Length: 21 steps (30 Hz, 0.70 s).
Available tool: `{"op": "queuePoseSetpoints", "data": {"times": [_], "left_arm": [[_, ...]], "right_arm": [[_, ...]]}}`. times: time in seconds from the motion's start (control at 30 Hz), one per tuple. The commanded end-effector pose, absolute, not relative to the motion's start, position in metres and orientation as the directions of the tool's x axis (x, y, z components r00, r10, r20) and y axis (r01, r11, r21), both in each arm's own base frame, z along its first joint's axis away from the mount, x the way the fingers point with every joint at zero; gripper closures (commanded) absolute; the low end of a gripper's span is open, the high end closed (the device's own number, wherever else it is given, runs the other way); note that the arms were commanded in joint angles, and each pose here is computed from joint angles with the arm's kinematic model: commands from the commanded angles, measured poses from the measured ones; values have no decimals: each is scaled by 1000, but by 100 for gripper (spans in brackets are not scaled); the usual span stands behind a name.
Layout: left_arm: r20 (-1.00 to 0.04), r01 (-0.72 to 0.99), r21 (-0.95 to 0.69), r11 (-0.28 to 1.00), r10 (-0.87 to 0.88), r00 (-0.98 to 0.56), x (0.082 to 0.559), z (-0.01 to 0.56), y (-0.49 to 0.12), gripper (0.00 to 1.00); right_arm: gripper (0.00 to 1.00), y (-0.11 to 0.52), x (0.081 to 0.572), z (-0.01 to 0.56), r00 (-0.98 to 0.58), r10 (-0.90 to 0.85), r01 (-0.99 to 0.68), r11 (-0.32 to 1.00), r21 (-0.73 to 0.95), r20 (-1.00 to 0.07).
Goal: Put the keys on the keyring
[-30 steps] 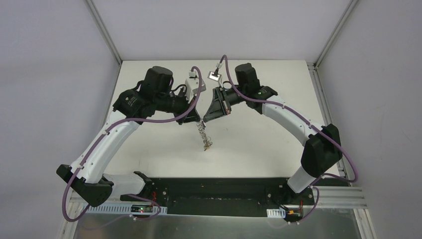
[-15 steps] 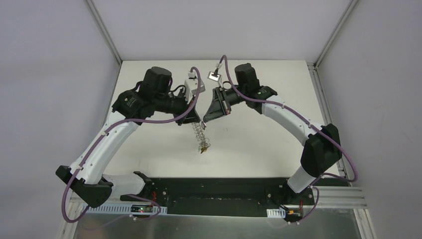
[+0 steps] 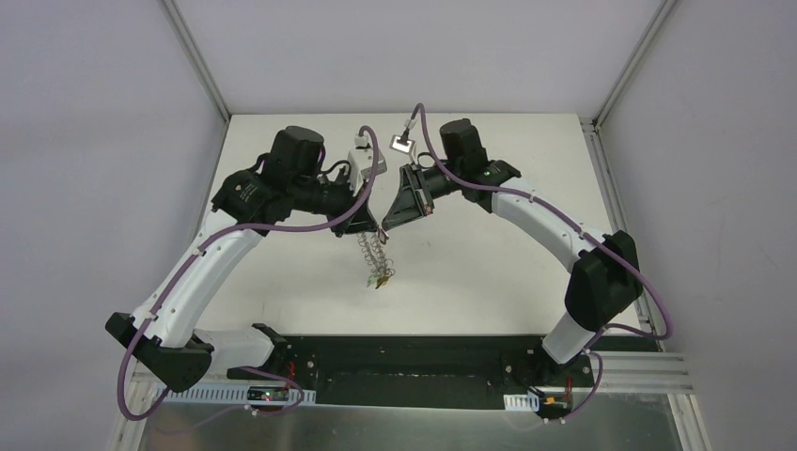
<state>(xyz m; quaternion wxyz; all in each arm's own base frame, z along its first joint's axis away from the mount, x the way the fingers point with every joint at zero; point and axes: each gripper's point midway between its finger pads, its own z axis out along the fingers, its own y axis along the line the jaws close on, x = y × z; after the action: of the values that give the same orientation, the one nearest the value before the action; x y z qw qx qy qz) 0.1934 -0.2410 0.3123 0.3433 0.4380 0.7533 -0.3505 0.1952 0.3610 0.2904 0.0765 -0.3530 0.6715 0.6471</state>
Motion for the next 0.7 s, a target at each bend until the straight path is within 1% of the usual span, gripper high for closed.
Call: {"op": "queuePoseSetpoints", "data": {"times": [0.0, 0.67], "left_arm": [[-880, 934, -242, 262, 347, -325, 180, 338, -255, 100], [-875, 931, -253, 263, 347, -336, 182, 335, -257, 100]], "right_arm": [[100, 372, 210, 294, -714, -335, -640, -45, 767, -615], [100, 380, 200, 295, -687, -368, -658, -50, 751, -627]]}}
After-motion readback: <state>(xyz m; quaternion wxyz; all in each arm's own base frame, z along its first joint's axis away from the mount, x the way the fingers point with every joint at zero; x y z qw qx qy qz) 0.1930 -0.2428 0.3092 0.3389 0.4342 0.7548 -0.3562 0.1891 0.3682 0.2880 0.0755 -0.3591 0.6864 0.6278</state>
